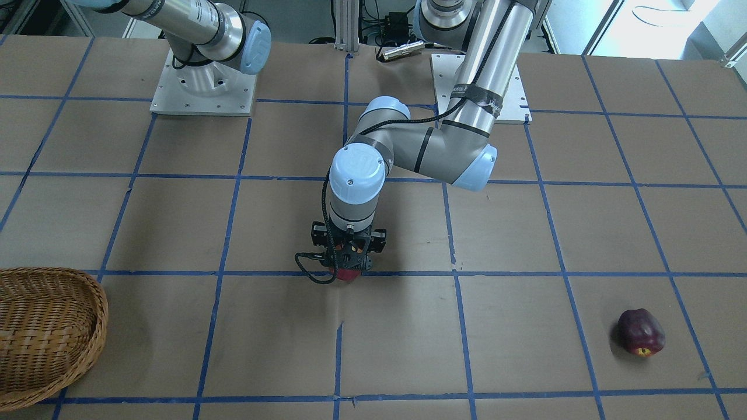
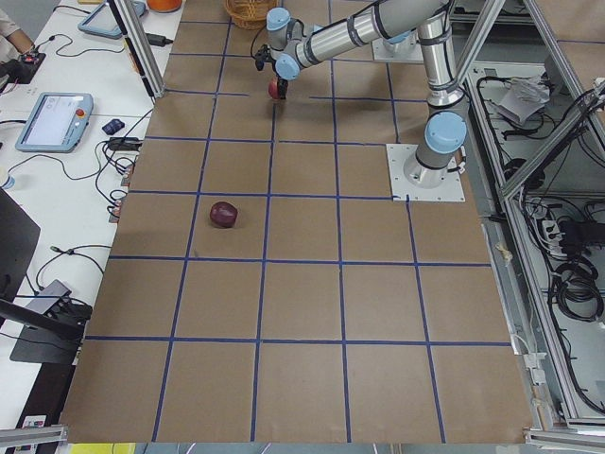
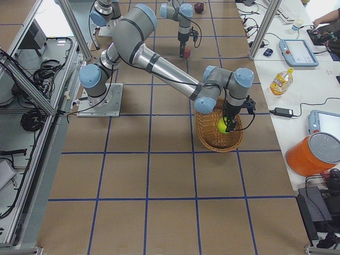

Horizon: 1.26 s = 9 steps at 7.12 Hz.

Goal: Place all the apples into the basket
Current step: 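Drop green apple into basket with right while left sets red apple at center, then grasp the red apple with right gripper while left grasps dark apple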

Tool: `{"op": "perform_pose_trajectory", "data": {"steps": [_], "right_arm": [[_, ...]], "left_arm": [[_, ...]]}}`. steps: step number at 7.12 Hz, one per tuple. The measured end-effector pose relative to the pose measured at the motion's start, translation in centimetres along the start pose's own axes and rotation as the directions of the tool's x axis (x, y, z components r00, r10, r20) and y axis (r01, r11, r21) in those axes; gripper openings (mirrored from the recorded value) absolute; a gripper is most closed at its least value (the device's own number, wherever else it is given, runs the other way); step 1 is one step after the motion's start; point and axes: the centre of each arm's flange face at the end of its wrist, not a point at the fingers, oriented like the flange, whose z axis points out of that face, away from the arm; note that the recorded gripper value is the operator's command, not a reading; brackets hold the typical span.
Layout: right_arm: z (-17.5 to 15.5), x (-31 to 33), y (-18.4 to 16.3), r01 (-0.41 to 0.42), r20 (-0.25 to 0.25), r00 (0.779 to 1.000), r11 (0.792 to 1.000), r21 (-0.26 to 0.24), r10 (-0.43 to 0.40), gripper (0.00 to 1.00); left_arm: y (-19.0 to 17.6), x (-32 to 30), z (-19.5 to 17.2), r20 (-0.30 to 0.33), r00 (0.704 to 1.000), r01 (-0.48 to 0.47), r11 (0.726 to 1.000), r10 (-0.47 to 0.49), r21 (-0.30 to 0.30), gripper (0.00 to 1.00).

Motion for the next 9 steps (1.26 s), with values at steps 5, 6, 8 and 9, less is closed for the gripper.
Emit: {"op": "perform_pose_trajectory", "data": {"steps": [5, 6, 8, 9], "right_arm": [[3.0, 1.0, 0.3, -0.041, -0.032, 0.999, 0.996, -0.081, 0.039, 1.00], [1.3, 0.2, 0.6, -0.028, -0.020, 0.999, 0.995, -0.094, 0.026, 1.00], [-6.3, -8.0, 1.0, 0.045, 0.038, 0.998, 0.996, -0.077, -0.042, 1.00], [-9.9, -14.8, 1.6, 0.061, 0.083, 0.995, 0.995, -0.073, -0.055, 1.00]], "left_arm": [[-0.3, -1.0, -5.5, -0.032, 0.999, 0.041, 0.999, -0.041, 0.011, 1.00], [-1.4, -2.8, -9.0, -0.074, 0.994, 0.086, 0.996, -0.086, -0.006, 1.00], [-3.9, -10.7, -15.1, -0.091, 0.986, 0.134, 0.990, -0.138, -0.043, 1.00], [-5.2, -16.5, -17.0, -0.078, 0.989, 0.125, 0.992, -0.127, -0.032, 1.00]]}}
